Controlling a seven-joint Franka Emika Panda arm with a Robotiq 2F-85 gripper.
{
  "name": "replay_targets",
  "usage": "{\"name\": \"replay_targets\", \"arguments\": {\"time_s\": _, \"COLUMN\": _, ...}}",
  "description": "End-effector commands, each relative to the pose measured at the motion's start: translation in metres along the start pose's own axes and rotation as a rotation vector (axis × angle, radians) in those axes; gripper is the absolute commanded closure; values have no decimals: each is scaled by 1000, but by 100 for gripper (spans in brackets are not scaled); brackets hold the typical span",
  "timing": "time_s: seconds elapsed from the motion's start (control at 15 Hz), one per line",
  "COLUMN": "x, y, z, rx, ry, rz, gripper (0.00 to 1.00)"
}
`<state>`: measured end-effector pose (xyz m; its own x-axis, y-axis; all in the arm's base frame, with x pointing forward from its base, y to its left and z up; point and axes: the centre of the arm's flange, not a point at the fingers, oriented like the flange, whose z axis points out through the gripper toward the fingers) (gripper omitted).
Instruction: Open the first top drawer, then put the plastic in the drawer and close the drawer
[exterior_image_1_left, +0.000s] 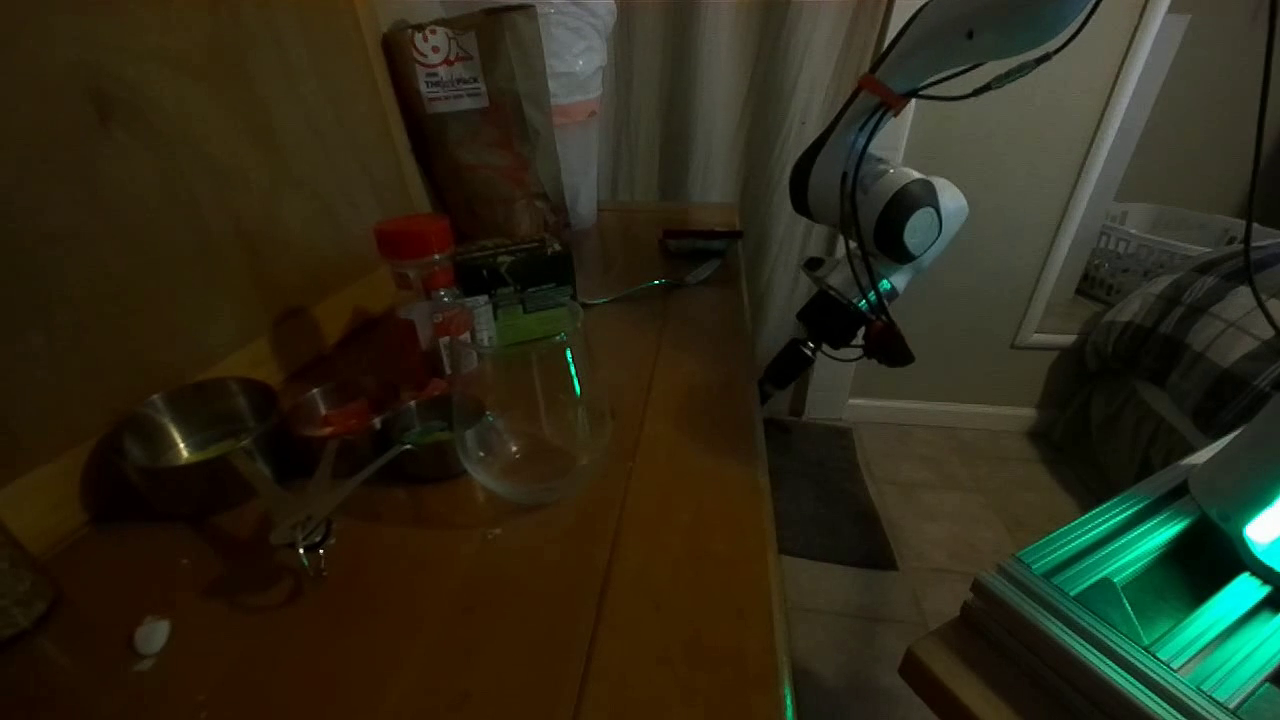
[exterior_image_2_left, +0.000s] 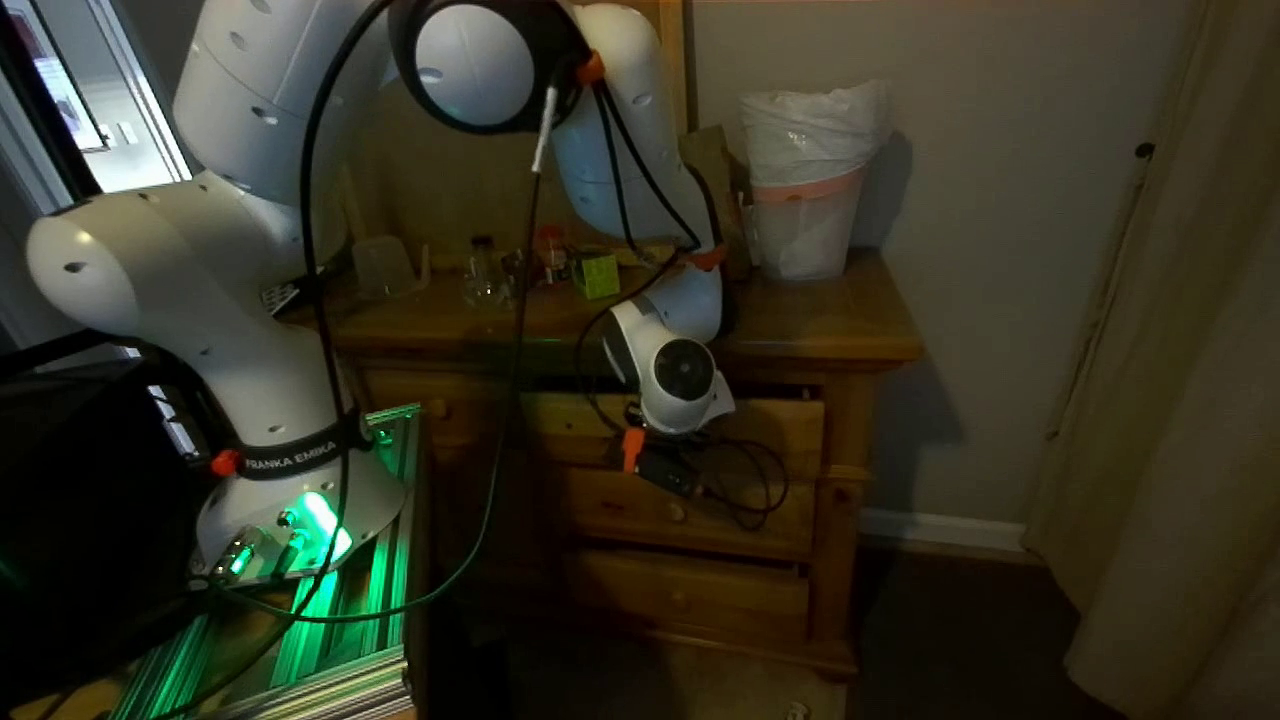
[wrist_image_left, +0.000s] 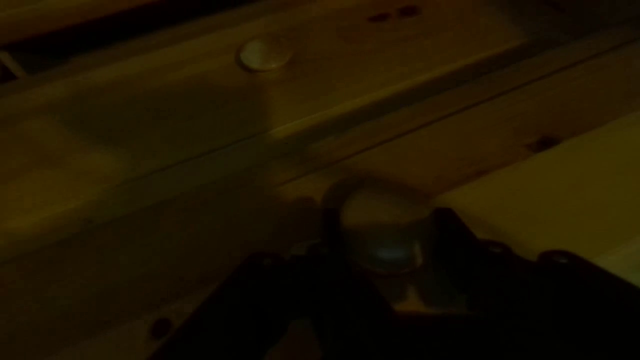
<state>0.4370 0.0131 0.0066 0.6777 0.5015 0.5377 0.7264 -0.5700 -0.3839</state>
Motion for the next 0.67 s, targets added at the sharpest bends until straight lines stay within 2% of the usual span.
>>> {"name": "replay_targets", "arguments": {"time_s": 0.0, "x": -6, "y": 11, "z": -36, "rx": -118, "ry": -119, "rz": 35, "gripper": 75}}
{"name": "replay_targets", "arguments": {"time_s": 0.6, "x": 0, "y": 3, "z": -47, "rx": -217, "ry": -259, "rz": 58, "gripper": 75}}
